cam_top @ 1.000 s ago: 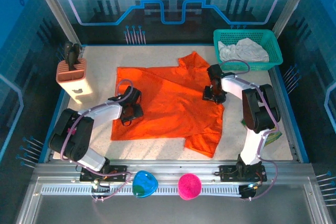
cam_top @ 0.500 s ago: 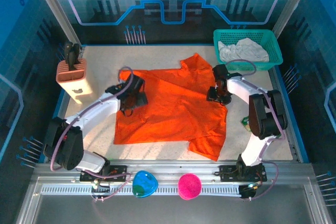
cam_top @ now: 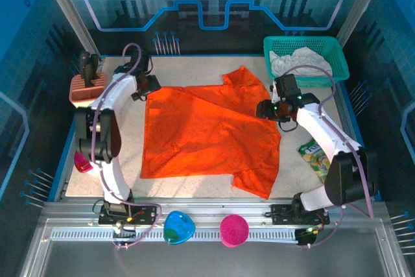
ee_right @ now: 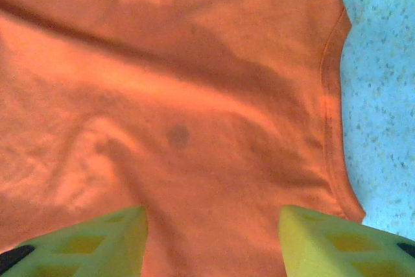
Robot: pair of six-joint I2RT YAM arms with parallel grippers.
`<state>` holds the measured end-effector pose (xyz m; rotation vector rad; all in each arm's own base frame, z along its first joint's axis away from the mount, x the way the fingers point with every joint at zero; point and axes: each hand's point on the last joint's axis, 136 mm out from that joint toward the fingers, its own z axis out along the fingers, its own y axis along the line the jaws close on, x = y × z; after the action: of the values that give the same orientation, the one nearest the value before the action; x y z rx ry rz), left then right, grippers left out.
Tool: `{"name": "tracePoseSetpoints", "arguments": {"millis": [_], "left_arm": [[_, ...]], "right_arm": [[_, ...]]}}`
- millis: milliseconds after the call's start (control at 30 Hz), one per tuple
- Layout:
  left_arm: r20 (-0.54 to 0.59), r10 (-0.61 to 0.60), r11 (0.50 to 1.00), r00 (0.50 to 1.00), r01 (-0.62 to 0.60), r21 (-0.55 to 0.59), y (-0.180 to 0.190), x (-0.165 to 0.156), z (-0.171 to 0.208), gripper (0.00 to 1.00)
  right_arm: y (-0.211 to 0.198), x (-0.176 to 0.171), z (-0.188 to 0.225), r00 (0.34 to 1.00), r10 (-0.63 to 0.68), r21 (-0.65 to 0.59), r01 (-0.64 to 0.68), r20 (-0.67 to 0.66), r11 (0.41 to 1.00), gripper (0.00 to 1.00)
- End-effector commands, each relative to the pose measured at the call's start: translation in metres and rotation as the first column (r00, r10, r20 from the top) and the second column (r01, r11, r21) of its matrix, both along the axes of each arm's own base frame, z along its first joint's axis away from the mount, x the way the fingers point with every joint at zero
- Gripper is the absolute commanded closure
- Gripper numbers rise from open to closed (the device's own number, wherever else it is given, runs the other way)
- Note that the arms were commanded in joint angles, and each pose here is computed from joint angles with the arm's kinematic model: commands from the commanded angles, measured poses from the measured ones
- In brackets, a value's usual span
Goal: Fold and stack the t-shirts
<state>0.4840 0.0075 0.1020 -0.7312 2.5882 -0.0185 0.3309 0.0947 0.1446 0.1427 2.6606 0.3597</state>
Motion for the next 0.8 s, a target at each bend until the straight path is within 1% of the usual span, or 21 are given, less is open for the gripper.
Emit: {"name": "tracePoseSetpoints", "arguments": {"millis": [0, 133, 300, 500, 767], "left_arm": [[-0.012, -0.04, 0.999, 0.999, 0.04, 0.006, 0.008, 0.019, 0.002, 0.32], [-0.051, -0.023, 1.0, 0.998, 0.024, 0.007, 0.021, 0.036, -0.017, 0.37], [-0.096, -0.051, 0.998, 0.994, 0.054, 0.021, 0.026, 0.05, -0.039, 0.39], [-0.136, -0.066, 0.998, 0.988, 0.068, 0.01, 0.024, 0.047, -0.057, 0.43], [-0.105, -0.064, 0.998, 0.992, 0.063, -0.013, 0.02, 0.046, -0.056, 0.44]], "right_arm": [[-0.001, -0.026, 0.003, 0.999, 0.028, 0.007, -0.028, -0.02, 1.0, 0.42], [-0.007, -0.04, 0.007, 1.0, 0.02, -0.006, -0.02, -0.018, 1.0, 0.42], [-0.011, -0.049, 0.008, 1.0, 0.009, -0.007, -0.009, -0.019, 1.0, 0.41], [-0.011, -0.051, 0.008, 1.0, 0.004, -0.004, -0.004, -0.02, 1.0, 0.41], [-0.01, -0.05, 0.007, 1.0, 0.007, 0.0, -0.007, -0.023, 1.0, 0.41]]}}
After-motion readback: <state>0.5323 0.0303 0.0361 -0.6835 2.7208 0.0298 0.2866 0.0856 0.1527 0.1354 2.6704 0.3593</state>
